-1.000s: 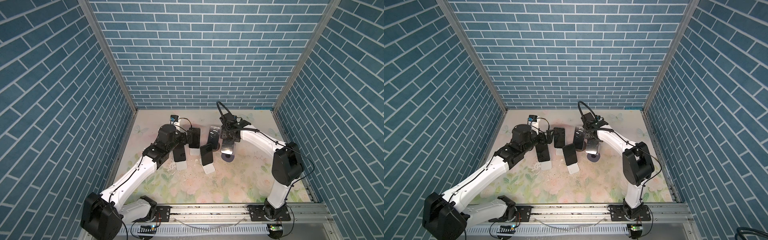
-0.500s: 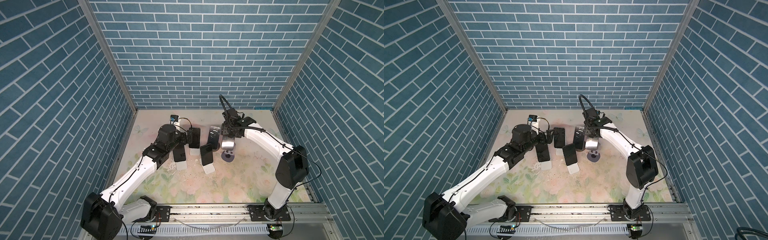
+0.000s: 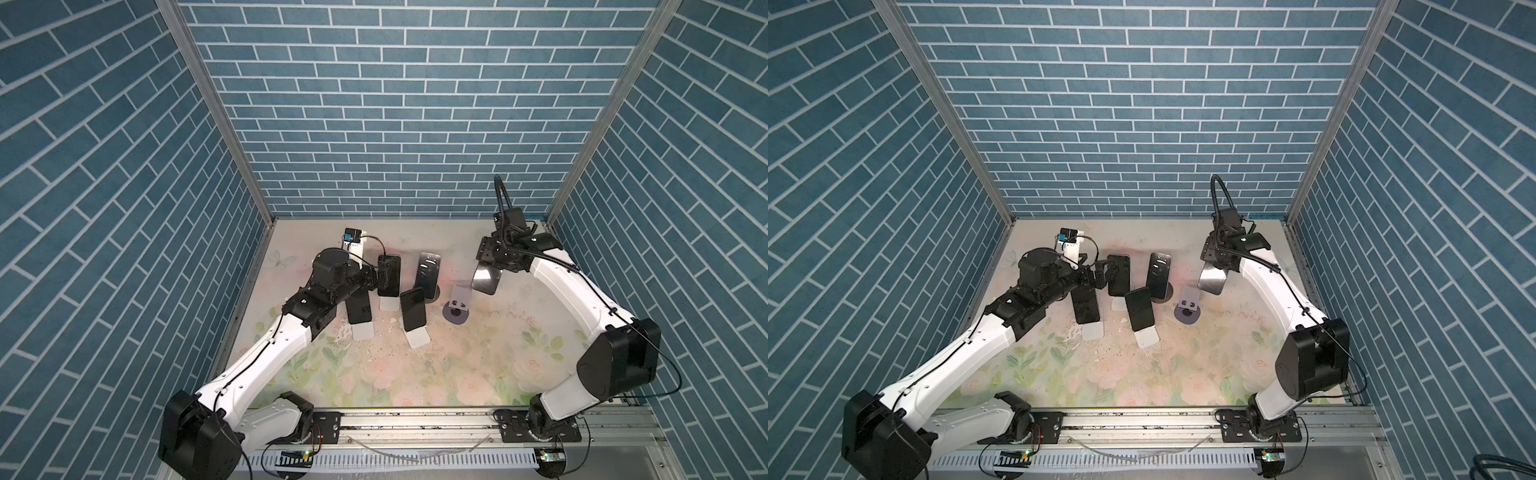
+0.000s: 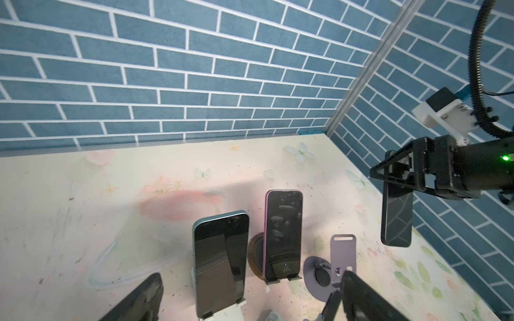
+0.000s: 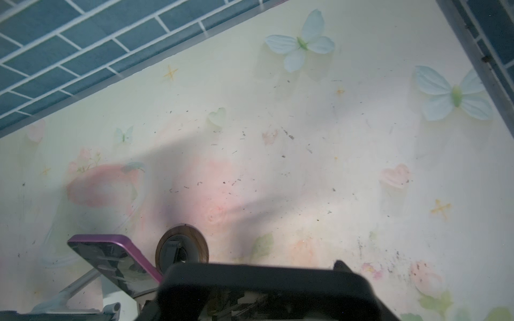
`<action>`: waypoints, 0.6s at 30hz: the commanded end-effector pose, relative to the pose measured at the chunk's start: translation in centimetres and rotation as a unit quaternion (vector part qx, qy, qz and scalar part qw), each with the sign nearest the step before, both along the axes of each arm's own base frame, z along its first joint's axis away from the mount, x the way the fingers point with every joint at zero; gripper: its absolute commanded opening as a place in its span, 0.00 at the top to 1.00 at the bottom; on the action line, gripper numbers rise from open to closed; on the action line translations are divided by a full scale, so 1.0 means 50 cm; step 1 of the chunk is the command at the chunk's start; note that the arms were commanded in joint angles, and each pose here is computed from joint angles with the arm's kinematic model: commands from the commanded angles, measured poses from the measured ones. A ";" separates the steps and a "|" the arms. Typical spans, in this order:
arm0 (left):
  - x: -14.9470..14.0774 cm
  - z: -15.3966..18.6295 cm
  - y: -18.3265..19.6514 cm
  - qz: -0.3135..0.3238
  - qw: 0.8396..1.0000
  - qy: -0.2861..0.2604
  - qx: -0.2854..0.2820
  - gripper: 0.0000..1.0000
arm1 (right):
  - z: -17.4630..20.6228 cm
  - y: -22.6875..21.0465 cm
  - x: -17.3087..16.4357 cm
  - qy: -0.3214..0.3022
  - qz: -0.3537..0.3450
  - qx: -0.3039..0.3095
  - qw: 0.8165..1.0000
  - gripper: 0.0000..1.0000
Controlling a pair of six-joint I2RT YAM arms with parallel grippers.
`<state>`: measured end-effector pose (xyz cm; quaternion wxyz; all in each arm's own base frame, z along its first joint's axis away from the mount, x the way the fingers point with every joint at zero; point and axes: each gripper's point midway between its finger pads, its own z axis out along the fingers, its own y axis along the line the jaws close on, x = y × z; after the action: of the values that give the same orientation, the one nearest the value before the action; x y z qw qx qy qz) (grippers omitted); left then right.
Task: Remove the phone from the phone stand
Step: Place the phone to the middle-right of the table.
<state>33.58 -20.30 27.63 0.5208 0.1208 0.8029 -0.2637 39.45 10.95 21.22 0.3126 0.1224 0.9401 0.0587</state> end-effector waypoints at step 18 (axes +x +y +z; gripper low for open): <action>-0.019 0.038 -0.079 -0.108 0.993 -0.011 -0.045 0.00 | -0.205 -0.076 -0.006 0.106 0.051 -0.076 0.990 0.55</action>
<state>32.42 -23.97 28.08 0.4873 0.1852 0.7793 -0.3477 39.13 7.57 12.66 0.2290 0.0689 0.9709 -0.0081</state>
